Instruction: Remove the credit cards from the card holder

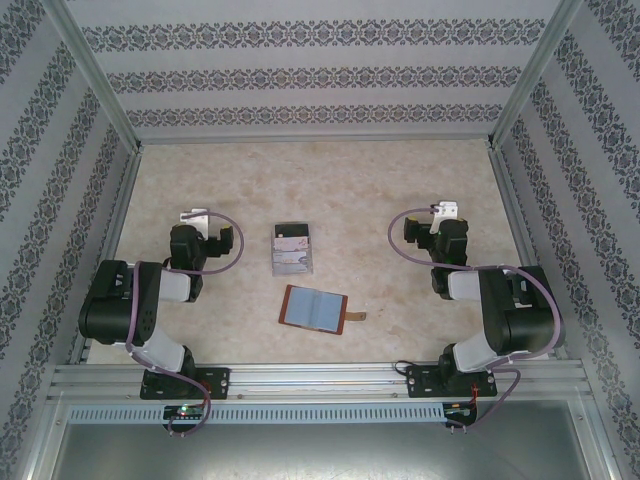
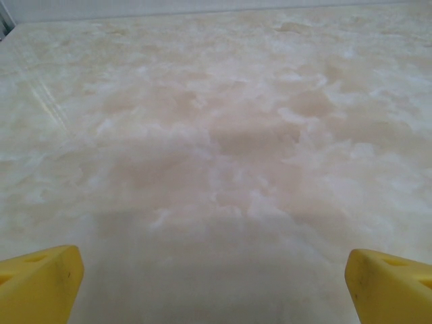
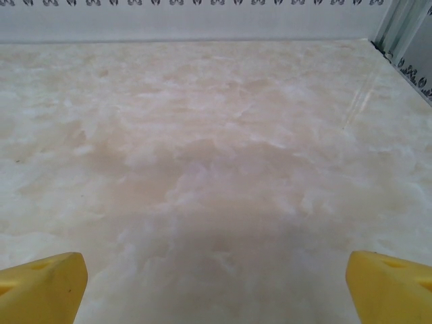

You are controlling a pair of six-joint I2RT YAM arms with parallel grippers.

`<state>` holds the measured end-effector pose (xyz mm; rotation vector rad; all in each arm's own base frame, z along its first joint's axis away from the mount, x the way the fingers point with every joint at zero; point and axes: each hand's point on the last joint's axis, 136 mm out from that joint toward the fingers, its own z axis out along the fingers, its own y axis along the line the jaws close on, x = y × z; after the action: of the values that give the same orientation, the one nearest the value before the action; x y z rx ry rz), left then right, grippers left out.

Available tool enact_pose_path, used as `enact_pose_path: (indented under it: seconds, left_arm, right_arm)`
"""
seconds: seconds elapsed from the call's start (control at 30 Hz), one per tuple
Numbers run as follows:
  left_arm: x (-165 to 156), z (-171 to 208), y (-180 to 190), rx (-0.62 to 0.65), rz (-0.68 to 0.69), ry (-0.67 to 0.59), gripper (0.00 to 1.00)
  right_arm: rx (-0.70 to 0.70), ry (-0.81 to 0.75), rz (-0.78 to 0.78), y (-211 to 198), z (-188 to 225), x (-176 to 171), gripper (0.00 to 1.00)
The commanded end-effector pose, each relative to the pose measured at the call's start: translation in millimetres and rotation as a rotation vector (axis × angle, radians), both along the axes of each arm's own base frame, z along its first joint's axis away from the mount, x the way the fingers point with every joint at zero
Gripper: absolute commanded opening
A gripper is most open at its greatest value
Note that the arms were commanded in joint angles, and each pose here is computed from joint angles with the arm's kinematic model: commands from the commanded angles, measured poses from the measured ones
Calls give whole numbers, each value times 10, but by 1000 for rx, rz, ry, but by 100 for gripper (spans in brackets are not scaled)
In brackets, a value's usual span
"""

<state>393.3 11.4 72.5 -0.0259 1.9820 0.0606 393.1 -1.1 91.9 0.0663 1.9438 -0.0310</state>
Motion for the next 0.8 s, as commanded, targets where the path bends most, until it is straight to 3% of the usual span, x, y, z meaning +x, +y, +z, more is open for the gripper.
enact_pose_path:
  seconds: [0.0, 0.17, 0.33, 0.77]
  left_arm:
    - [73, 137, 15, -18, 7, -54, 100]
    - [67, 143, 4, -19, 2, -59, 100]
    - [30, 160, -209, -25, -129, -79, 100]
    - [29, 157, -210, -26, -129, -78, 100]
  right_arm:
    - [-6, -58, -5, -35, 134, 39, 98]
    - [-10, -60, -3, -26, 141, 36, 98]
    - [-11, -58, -2, -25, 133, 33, 98]
    - [-3, -50, 26, 14, 120, 49, 98]
